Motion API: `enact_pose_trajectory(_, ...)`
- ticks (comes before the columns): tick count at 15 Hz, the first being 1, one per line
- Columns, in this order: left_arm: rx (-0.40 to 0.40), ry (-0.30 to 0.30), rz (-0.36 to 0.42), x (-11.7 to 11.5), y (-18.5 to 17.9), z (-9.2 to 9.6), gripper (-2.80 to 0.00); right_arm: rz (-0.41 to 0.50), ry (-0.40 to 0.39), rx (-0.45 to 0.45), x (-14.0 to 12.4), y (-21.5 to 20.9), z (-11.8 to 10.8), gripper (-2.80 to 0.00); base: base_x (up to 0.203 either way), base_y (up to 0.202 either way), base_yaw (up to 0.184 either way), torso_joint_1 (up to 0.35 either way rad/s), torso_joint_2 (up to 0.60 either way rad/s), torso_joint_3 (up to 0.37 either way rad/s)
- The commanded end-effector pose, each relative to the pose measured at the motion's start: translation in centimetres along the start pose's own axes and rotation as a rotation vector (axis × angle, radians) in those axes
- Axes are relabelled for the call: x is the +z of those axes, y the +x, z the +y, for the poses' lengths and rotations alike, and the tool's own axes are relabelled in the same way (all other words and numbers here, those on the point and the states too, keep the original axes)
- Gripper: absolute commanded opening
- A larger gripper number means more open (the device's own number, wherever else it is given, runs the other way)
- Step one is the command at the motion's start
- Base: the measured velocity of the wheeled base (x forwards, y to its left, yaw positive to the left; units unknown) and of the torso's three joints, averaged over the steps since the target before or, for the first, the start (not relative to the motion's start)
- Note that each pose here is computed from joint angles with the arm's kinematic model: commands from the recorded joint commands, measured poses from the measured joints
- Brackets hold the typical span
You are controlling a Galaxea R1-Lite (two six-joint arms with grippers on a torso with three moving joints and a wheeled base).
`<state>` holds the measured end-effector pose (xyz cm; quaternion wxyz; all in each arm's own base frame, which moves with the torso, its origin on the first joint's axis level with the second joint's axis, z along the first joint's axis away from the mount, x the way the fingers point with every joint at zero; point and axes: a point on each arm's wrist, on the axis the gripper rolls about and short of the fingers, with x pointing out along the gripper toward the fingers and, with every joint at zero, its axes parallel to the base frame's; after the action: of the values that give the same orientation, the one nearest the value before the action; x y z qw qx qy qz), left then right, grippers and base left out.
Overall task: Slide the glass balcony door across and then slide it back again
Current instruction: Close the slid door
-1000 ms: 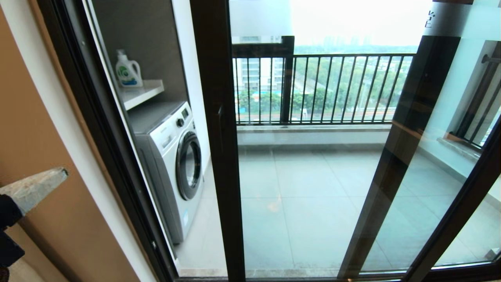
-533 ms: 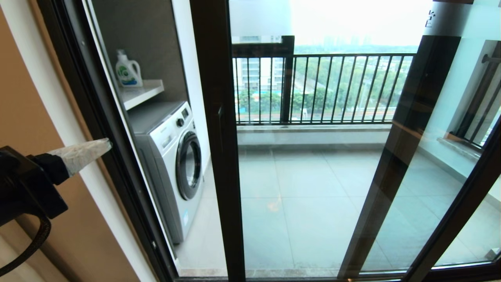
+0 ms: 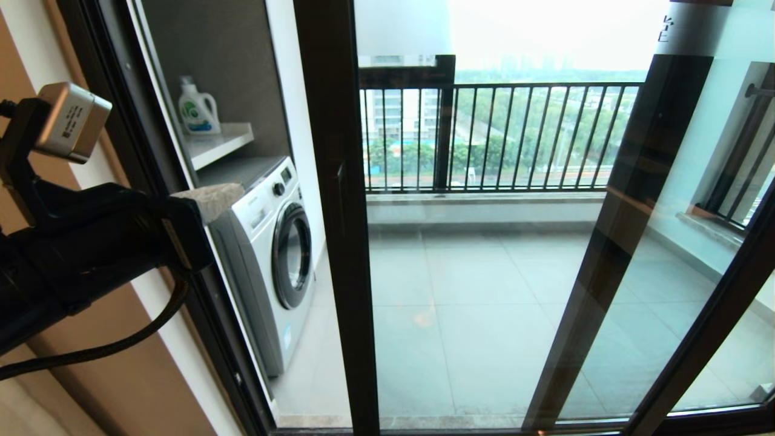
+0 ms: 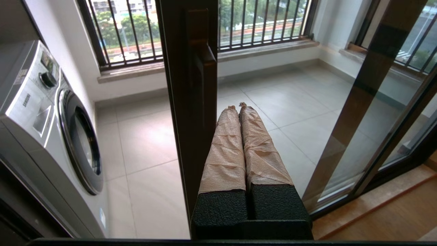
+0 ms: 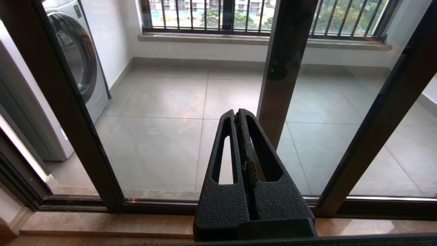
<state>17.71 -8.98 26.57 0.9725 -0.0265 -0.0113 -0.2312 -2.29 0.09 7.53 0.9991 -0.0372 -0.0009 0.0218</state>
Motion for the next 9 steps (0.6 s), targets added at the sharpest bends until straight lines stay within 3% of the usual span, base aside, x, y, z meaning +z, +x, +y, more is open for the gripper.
enact_pose_trajectory(1, -0.01, -0.001, 0.041, -0.7, 2.1, -0.6, -2.8, 0.003, -0.001, 0.001, -0.1, 0.0, 0.0, -2.8, 0.0, 0.0, 0.0, 0.0, 0.0, 0.0)
enact_pose_trajectory(4, -0.018, 0.005, 0.098, -2.3, 4.5, -1.5, -2.8, 0.003, -0.001, 0.001, -0.1, 0.0, 0.0, -2.8, 0.0, 0.0, 0.0, 0.0, 0.0, 0.0)
enact_pose_trajectory(9, -0.015, 0.006, 0.098, -3.1, 9.0, -2.0, -2.8, 0.003, -0.002, 0.001, -0.1, 0.0, 0.0, -2.8, 0.0, 0.0, 0.0, 0.0, 0.0, 0.0)
